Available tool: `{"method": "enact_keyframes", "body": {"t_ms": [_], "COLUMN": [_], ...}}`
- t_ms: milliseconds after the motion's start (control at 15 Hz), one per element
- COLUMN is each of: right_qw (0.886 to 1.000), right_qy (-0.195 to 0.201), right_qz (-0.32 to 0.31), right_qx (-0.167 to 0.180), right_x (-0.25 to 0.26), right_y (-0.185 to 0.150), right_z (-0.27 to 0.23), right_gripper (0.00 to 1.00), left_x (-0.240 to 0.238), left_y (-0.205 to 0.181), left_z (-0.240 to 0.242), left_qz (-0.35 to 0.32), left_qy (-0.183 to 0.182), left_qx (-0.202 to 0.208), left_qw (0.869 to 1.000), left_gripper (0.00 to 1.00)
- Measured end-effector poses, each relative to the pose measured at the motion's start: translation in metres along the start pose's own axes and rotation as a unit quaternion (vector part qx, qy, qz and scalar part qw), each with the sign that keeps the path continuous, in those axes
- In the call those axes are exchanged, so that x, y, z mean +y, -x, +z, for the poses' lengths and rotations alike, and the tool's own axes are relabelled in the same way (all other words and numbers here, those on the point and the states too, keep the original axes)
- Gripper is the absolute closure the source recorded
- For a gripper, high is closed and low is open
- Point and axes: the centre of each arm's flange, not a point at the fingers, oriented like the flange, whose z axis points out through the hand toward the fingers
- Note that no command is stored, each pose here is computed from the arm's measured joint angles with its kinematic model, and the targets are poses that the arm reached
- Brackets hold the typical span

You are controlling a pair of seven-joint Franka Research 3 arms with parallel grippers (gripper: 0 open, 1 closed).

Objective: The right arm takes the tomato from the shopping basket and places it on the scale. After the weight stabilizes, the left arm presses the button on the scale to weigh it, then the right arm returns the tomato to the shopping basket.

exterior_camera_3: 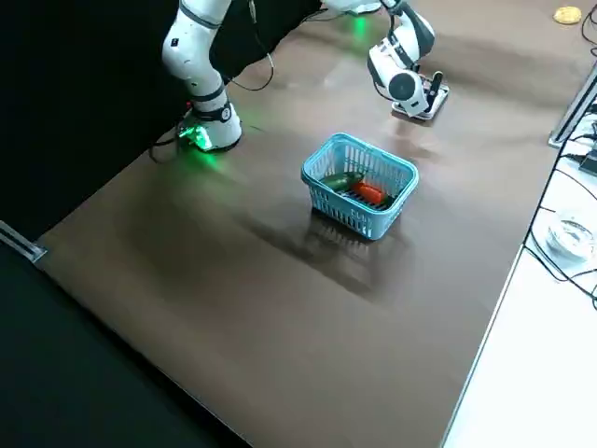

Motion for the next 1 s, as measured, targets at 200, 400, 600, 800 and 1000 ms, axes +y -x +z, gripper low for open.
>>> {"method": "enact_keyframes", "body": {"t_ms": [200, 400, 600, 800, 1000], "right_qw": [1.000, 1.000, 0.999, 0.998, 0.992], "right_qy": [0.000, 0.003, 0.004, 0.048, 0.117], "right_qz": [-0.001, -0.001, 0.005, 0.000, 0.003], "right_qx": [0.001, 0.010, 0.032, 0.037, 0.047], "right_x": [-0.001, -0.002, -0.017, -0.045, -0.075], "right_y": [-0.001, -0.007, -0.021, -0.033, -0.041], "right_z": [0.000, -0.007, -0.033, -0.080, -0.136], "right_gripper": [0.29, 0.29, 0.29, 0.29, 0.29], "left_x": [-0.002, -0.002, -0.001, -0.001, -0.001], "left_y": [0.000, 0.000, 0.000, 0.000, 0.000], "left_z": [0.000, 0.000, 0.000, 0.000, 0.001], "left_qz": [-0.002, -0.002, -0.001, -0.001, -0.001], "left_qy": [0.001, 0.001, 0.001, 0.001, 0.001], "left_qx": [0.000, -0.001, -0.002, -0.002, -0.002], "left_qw": [1.000, 1.000, 1.000, 1.000, 1.000], "left_gripper": [0.00, 0.00, 0.00, 0.00, 0.00]}}
